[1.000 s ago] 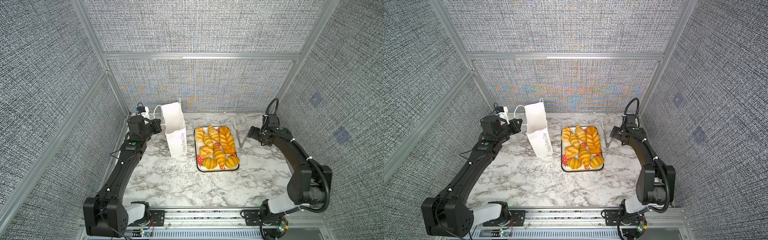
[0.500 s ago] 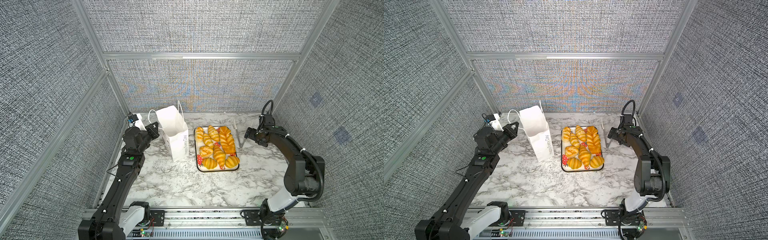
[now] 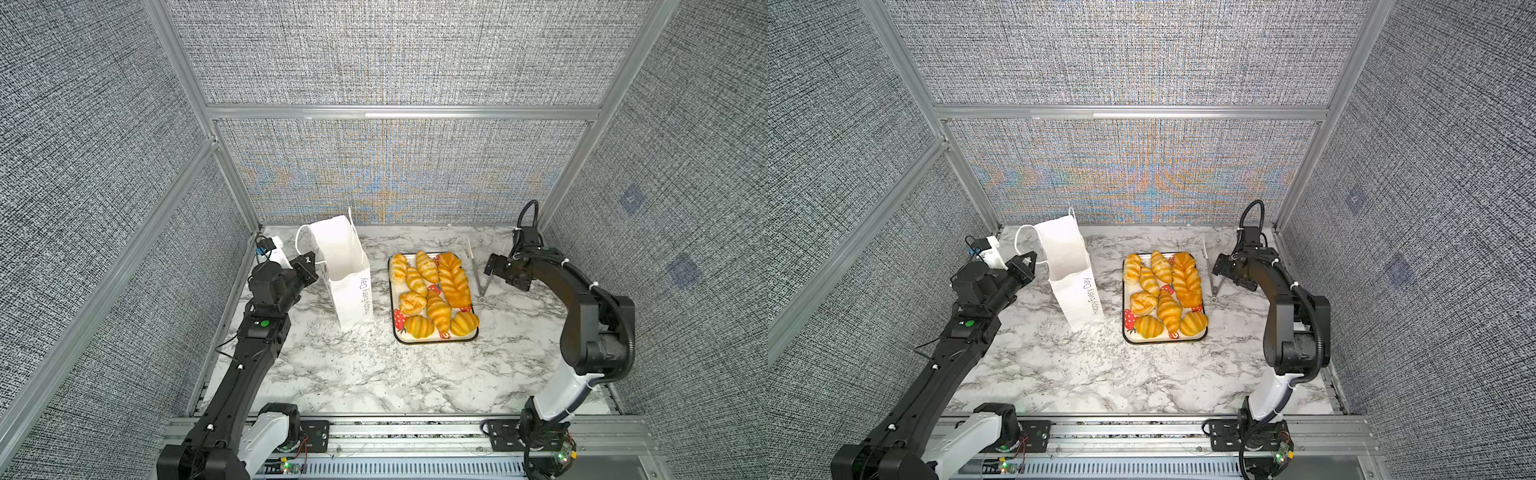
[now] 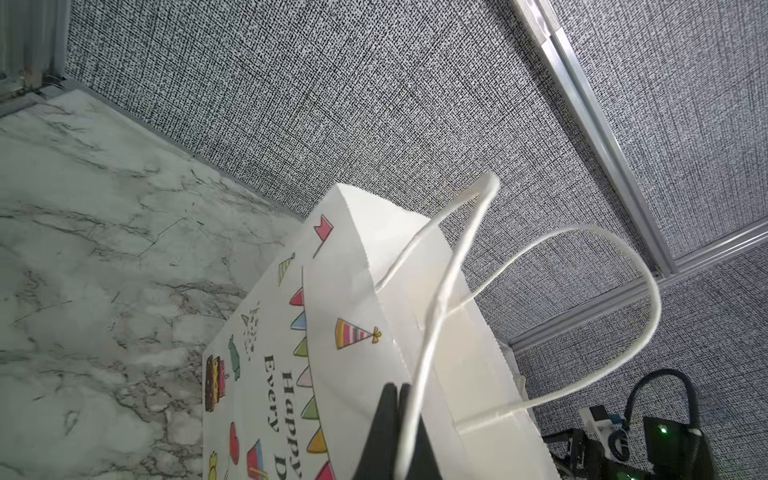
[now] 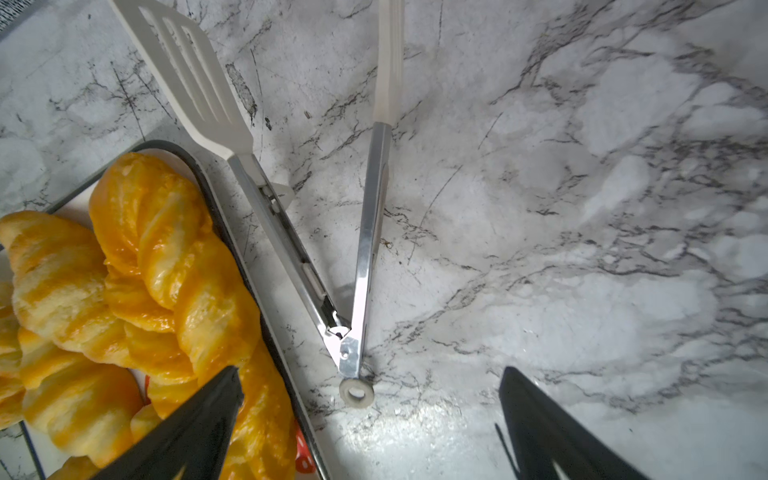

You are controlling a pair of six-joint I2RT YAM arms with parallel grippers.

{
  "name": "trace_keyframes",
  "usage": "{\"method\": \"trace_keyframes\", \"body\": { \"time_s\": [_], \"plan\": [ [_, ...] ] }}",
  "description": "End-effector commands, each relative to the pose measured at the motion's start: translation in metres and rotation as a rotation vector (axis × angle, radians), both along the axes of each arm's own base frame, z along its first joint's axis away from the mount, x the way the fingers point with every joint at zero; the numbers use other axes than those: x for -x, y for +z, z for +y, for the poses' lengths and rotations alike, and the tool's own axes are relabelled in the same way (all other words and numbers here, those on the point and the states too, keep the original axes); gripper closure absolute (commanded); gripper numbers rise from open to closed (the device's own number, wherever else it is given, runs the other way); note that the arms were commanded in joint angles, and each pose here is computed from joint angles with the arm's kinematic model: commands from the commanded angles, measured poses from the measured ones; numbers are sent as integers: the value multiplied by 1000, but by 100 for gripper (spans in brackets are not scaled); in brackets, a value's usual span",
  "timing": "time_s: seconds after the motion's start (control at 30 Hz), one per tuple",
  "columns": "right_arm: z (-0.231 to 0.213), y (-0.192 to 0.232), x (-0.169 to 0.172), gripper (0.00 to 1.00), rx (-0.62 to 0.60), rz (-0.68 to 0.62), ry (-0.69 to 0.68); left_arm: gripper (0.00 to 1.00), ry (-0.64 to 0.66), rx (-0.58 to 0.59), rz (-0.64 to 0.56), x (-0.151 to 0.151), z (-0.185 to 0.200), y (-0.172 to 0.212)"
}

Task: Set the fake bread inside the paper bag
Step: 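Grasp the bag's near edge with the left gripper while the right grasps the tongs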

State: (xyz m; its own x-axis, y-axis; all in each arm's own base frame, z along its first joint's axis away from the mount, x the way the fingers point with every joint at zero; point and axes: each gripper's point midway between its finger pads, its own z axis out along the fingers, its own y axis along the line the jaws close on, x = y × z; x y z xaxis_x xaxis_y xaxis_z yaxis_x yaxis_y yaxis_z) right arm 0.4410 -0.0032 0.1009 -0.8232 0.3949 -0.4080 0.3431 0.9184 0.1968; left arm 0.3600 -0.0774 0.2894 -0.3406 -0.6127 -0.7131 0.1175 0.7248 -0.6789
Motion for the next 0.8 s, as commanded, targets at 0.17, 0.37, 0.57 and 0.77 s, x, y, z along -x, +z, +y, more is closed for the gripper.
{"method": "trace_keyframes", "body": {
  "time_s": [0.17,0.37,0.57,0.77],
  "plan": [
    [9,-16,-16,3,-12,40,54,100,7,-27,-37,9,3,9],
    [17,-30,-21,3,2,81,94,100,11,-57,-28,11,5,5],
    [16,-42,-24,3,56,126,97,100,18,-86,-14,12,7,-1],
    [13,-49,-32,3,77,147,98,100,14,-121,0,8,8,-4]
  ]
}}
